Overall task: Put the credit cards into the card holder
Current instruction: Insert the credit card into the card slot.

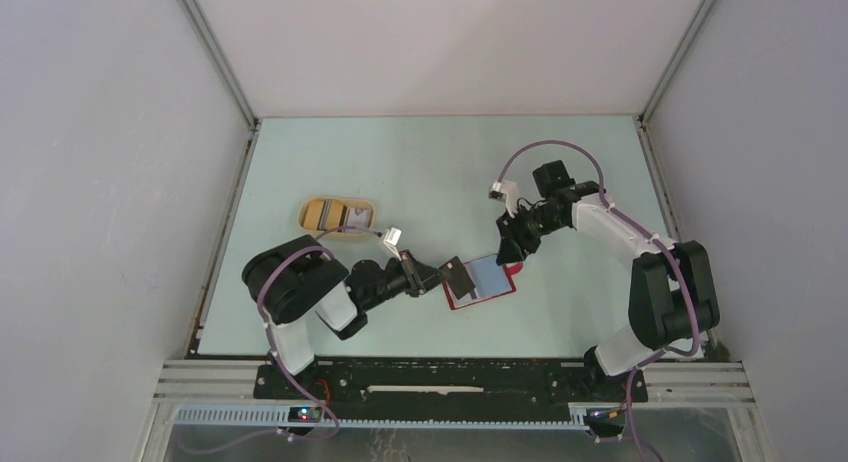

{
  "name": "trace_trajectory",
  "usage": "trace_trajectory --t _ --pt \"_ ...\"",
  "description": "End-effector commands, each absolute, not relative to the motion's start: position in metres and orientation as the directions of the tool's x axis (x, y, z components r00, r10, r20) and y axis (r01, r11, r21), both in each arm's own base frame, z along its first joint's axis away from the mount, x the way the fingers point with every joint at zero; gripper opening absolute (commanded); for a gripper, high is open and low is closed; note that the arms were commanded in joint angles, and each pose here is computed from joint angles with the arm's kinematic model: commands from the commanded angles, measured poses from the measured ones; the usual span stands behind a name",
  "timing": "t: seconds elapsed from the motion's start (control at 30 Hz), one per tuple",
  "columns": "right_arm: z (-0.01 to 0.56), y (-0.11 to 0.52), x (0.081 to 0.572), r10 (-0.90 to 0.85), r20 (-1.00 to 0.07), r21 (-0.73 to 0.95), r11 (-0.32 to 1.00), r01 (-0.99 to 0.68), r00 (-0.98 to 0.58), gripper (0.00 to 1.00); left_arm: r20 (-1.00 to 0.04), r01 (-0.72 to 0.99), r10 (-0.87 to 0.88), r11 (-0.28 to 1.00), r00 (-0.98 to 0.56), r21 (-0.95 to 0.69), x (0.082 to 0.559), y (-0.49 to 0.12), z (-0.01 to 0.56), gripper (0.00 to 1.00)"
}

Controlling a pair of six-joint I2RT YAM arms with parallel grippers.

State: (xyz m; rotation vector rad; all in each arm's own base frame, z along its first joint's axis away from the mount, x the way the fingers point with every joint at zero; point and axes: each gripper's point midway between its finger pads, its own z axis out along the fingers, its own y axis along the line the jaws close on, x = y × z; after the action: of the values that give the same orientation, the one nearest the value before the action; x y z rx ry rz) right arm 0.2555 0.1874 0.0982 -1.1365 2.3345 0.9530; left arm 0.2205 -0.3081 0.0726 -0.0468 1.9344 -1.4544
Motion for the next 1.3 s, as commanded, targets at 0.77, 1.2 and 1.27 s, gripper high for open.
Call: trace_trajectory --t 0.77,1.2,1.27 --pt "0.074 0.184 0.269 -0.563 -0.478 0.423 0.525 -0.738 -0.674 0.43 -0.453 0.302 -0.496 0.356 -0.741 -0.884 0.244 -0.316 0.067 0.0" --pt "0.07 0.183 0.269 -0.568 -0.466 0.42 0.533 -0.734 -0.679 0.43 -0.405 0.255 -0.469 0.351 -0.785 -0.901 0.24 -0.322 0.052 0.0" --pt "0.07 0.183 0.269 -0.569 -0.464 0.419 0.534 -0.734 -0.679 0.42 -0.401 0.248 -0.466 0.356 -0.788 -0.901 0.24 -0.322 0.05 0.0"
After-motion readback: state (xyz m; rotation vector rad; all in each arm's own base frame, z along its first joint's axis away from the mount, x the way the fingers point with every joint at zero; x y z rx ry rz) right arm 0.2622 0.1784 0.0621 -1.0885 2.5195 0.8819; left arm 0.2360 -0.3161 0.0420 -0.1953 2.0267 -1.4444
